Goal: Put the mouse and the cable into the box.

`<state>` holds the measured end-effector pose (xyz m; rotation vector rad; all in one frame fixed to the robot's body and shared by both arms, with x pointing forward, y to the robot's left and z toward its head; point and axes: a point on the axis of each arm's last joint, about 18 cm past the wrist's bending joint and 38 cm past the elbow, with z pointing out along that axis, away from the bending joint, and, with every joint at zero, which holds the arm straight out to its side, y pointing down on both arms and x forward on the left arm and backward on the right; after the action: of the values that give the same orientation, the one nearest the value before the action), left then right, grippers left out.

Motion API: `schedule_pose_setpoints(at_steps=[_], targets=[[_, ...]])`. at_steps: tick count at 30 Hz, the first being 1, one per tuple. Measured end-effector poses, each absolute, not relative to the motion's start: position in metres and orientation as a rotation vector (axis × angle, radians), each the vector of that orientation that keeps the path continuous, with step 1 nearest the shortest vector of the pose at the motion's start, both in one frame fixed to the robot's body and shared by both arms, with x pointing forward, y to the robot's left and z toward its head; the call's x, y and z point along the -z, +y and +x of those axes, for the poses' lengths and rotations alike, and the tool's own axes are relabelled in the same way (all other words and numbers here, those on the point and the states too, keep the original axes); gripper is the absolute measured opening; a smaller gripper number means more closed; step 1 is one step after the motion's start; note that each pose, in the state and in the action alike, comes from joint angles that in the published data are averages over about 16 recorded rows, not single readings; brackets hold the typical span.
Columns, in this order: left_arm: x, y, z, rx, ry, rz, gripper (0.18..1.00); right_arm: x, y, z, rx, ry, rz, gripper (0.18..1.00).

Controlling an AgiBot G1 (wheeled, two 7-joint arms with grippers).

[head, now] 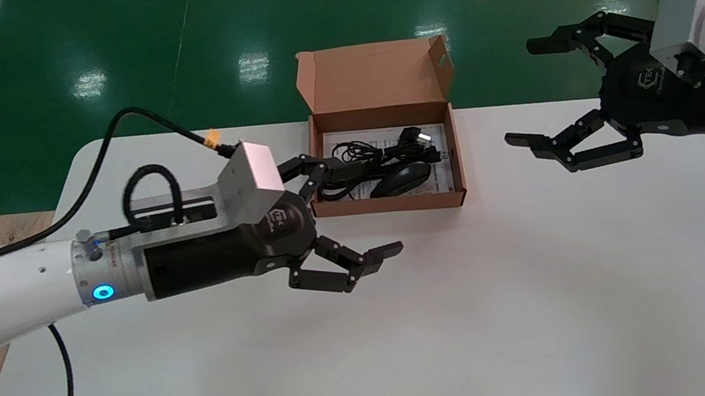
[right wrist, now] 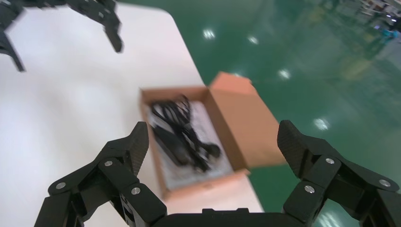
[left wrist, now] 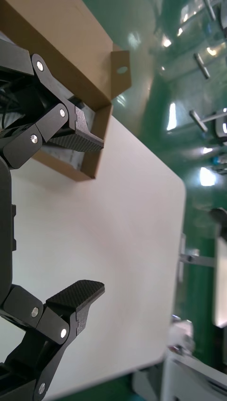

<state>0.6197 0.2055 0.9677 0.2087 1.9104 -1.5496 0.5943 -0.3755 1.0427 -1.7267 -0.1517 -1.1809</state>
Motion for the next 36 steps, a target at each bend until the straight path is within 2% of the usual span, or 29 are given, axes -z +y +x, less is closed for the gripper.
schedule_pose_setpoints(at_steps=[12, 24, 30, 36], targets=[[-0.981, 0.254, 0.556, 1.733, 1.883, 0.210, 1.001, -1.020, -0.338, 0.547, 0.903, -0.186, -1.640, 1.000], [-0.991, 0.293, 0.490, 1.795, 1.908, 0.266, 1.001, -0.997, -0.308, 0.490, 0.621, -0.225, -1.600, 1.000], [-0.993, 0.302, 0.472, 1.793, 1.923, 0.289, 1.001, -0.991, -0.300, 0.471, 0.539, -0.239, -1.594, 1.000], [-0.994, 0.304, 0.467, 1.792, 1.926, 0.296, 1.001, -0.989, -0.298, 0.466, 0.517, -0.245, -1.593, 1.000]])
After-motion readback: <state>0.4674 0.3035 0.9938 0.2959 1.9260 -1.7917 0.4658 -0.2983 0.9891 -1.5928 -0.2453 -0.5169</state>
